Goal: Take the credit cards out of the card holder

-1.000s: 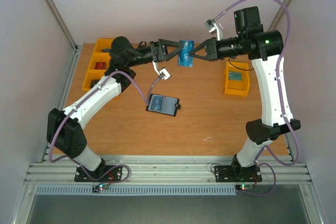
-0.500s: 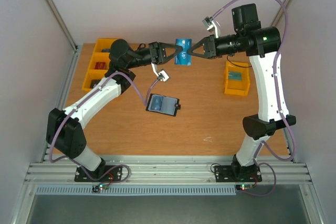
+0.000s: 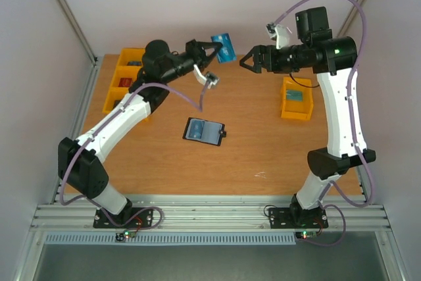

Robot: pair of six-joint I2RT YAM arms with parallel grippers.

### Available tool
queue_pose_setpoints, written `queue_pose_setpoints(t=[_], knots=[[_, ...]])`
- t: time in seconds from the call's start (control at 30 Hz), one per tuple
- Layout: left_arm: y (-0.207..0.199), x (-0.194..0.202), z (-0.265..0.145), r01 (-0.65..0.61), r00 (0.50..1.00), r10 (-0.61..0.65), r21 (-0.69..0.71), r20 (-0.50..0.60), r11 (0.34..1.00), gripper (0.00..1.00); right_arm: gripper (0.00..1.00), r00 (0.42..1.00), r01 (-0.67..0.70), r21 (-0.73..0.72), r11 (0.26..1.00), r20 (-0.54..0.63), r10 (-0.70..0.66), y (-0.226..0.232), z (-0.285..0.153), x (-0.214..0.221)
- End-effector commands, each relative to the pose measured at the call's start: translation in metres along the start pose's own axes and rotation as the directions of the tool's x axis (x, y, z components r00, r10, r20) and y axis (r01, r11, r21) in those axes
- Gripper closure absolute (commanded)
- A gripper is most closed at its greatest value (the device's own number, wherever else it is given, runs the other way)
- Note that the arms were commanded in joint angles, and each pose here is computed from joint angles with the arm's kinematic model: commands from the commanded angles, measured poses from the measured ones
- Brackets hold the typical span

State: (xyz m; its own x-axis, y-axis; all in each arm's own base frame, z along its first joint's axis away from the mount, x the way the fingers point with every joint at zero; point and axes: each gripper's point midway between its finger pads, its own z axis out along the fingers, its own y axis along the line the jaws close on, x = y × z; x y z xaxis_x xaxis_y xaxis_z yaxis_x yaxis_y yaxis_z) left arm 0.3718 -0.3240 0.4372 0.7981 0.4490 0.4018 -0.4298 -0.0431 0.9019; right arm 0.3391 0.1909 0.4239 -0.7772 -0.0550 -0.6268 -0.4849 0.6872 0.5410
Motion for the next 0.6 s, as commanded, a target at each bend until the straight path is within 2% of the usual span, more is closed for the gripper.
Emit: queue_pose_setpoints(t=[0.0,0.07,0.17,0.27,0.33,0.37,0.4,0.5,0.57], knots=[[-0.038,0.059,-0.021,0.25,0.928,-0.127,0.332,-0.351,0.909,1.0,0.02,0.994,-0.031,0.298,0.954,0.111,-0.002,-0.042,-0.028,-0.007],[-0.063,0.069,-0.037,0.382,0.872,-0.17,0.421,-0.458,0.823,1.0,0.01,0.991,-0.058,0.388,0.92,0.131,0.008,-0.059,-0.034,-0.005],[-0.104,0.082,-0.064,0.503,0.792,-0.14,0.504,-0.594,0.702,1.0,0.02,0.986,-0.091,0.483,0.871,0.167,0.01,-0.076,-0.046,-0.004],[-0.143,0.102,-0.091,0.648,0.655,-0.081,0.503,-0.752,0.571,1.0,0.01,0.981,-0.109,0.538,0.836,0.196,0.002,-0.087,-0.053,-0.003],[-0.159,0.112,-0.104,0.723,0.578,-0.056,0.479,-0.814,0.498,1.0,0.01,0.98,-0.112,0.545,0.831,0.197,0.003,-0.09,-0.053,0.0],[-0.168,0.118,-0.111,0.767,0.522,-0.042,0.448,-0.852,0.46,1.0,0.01,0.981,-0.112,0.545,0.831,0.196,0.004,-0.091,-0.051,0.001],[-0.175,0.125,-0.117,0.808,0.457,-0.028,0.402,-0.889,0.432,1.0,0.01,0.981,-0.113,0.545,0.831,0.193,0.006,-0.092,-0.05,0.003],[-0.197,0.144,-0.13,0.872,0.318,0.026,0.303,-0.948,0.385,1.0,0.02,0.984,-0.113,0.547,0.829,0.176,0.018,-0.096,-0.045,0.006],[-0.21,0.156,-0.137,0.895,0.213,0.049,0.216,-0.976,0.391,1.0,0.01,0.986,-0.116,0.547,0.829,0.165,0.028,-0.098,-0.041,0.008]])
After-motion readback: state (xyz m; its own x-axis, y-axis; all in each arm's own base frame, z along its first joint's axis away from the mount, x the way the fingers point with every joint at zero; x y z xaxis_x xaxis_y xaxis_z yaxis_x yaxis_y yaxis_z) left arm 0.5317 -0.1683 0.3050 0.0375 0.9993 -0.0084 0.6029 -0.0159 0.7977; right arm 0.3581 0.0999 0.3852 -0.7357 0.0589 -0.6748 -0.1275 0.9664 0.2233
